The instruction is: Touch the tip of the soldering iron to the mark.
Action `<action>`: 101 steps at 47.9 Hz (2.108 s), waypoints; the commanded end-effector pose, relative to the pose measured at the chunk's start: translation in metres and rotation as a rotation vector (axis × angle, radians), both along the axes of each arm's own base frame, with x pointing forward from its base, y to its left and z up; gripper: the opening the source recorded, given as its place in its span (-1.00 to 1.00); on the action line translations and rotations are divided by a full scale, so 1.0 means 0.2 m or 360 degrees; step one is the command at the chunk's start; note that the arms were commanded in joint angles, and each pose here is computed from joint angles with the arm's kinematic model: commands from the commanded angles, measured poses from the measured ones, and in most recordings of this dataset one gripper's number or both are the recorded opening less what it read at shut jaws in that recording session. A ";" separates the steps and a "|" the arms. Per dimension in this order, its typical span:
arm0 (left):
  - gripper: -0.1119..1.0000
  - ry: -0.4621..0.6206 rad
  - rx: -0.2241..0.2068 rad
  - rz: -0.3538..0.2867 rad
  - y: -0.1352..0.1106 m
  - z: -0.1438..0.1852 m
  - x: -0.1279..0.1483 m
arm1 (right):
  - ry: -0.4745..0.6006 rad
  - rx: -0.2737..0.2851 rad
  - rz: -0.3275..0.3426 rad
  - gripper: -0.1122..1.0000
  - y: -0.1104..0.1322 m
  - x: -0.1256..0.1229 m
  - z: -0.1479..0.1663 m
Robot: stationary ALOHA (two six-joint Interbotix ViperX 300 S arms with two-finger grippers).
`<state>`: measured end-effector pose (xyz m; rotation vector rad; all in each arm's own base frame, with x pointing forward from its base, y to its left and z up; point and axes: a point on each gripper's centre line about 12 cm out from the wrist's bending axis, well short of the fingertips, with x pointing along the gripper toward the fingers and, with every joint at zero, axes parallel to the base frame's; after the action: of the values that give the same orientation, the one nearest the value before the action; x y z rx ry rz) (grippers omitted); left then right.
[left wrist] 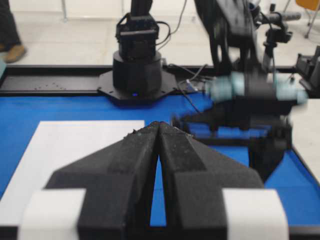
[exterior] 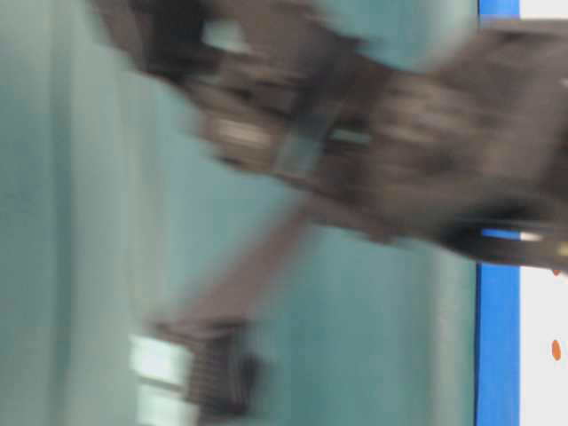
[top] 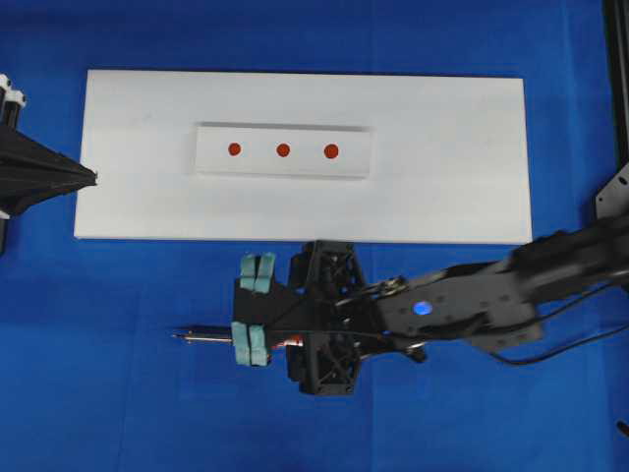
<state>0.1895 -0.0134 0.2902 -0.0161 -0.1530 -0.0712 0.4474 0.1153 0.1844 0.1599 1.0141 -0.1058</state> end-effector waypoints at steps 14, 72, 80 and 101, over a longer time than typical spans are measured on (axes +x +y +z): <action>-0.80 -0.0027 0.0000 -0.0011 -0.01 0.03 0.00 | -0.0082 -0.0066 -0.0041 0.74 -0.08 -0.05 0.26; -0.80 -0.0029 -0.0002 -0.0036 -0.02 0.03 0.00 | -0.0603 -0.0134 -0.0144 0.72 -0.64 -0.77 0.54; -0.80 -0.0027 -0.0002 -0.0034 -0.02 0.03 0.00 | -0.0768 -0.0122 -0.0143 0.64 -0.64 -1.05 0.56; -0.80 -0.0024 -0.0002 -0.0036 -0.02 0.03 0.00 | -0.0927 -0.0110 -0.0142 0.59 -0.65 -1.37 0.42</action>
<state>0.1887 -0.0169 0.2908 -0.0177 -0.1559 -0.0902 0.1743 -0.0145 0.2683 0.1575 0.4494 -0.1727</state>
